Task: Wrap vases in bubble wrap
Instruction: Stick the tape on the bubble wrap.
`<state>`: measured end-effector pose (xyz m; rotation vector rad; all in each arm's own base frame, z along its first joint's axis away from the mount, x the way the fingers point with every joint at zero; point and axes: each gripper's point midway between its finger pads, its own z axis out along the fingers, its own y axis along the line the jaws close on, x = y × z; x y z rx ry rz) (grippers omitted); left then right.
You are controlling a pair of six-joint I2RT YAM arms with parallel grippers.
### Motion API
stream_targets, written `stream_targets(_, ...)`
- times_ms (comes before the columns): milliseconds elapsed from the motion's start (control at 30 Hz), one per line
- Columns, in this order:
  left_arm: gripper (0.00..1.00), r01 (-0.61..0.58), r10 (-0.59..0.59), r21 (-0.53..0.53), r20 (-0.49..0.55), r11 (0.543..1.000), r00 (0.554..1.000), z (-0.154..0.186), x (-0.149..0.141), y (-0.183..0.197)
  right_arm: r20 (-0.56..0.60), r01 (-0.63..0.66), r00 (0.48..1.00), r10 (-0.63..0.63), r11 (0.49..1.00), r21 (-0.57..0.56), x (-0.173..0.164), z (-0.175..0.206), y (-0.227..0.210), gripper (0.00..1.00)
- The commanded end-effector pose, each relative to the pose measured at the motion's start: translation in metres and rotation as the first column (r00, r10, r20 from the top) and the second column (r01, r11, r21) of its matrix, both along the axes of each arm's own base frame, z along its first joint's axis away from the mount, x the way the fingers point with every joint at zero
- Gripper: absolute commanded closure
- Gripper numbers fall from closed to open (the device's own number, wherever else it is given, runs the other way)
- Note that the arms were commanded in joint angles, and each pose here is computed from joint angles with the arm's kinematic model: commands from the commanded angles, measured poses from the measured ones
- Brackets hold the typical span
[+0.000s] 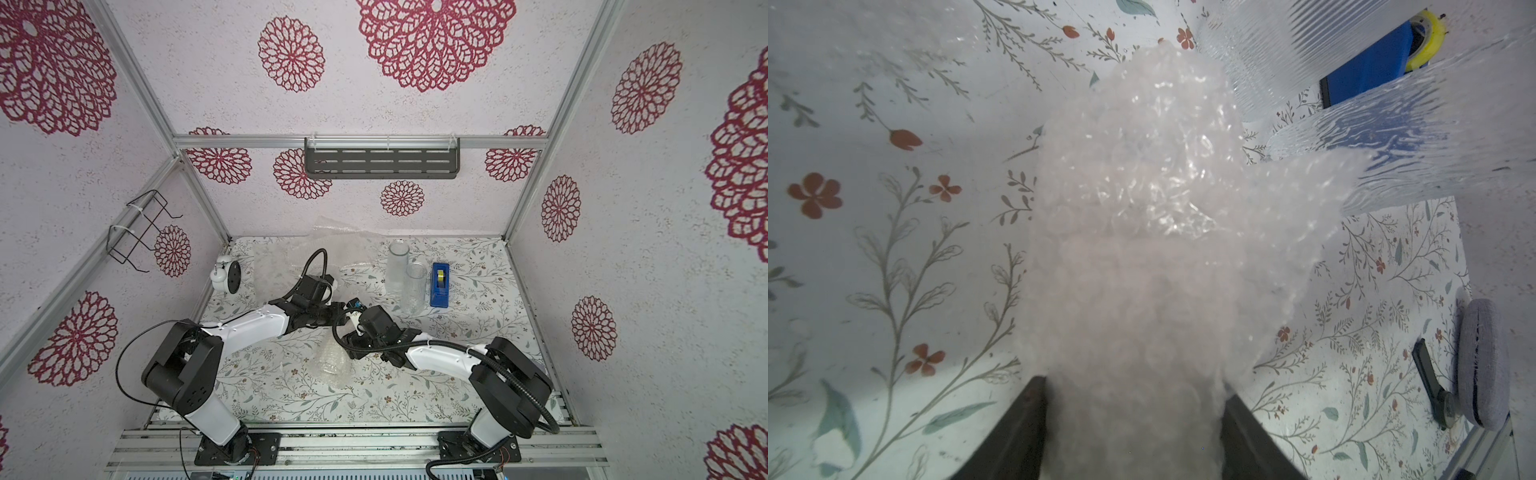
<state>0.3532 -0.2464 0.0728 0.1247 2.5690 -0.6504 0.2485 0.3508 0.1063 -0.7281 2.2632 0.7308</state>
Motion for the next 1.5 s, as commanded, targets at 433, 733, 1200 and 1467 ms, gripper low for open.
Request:
stream_targets(433,0.53,0.005,-0.002,0.045,-0.074,0.999,0.997,-0.019,-0.022,0.006,0.031,0.042,0.999,-0.042,0.999,-0.006,0.006,0.013,0.026,0.15)
stream_targets(733,0.53,0.001,0.003,0.06,-0.073,0.998,0.997,-0.02,-0.022,0.009,0.08,0.064,0.995,-0.06,0.997,-0.044,0.004,0.026,0.014,0.15)
stream_targets(1200,0.53,-0.011,0.016,0.061,-0.075,0.998,0.997,-0.021,-0.021,0.011,0.037,0.129,0.991,-0.126,0.988,-0.091,0.005,-0.007,0.004,0.17)
stream_targets(1467,0.53,-0.028,0.033,0.067,-0.072,0.997,0.997,-0.021,-0.02,0.015,0.056,0.134,0.989,-0.134,0.991,-0.002,-0.002,0.027,-0.008,0.14)
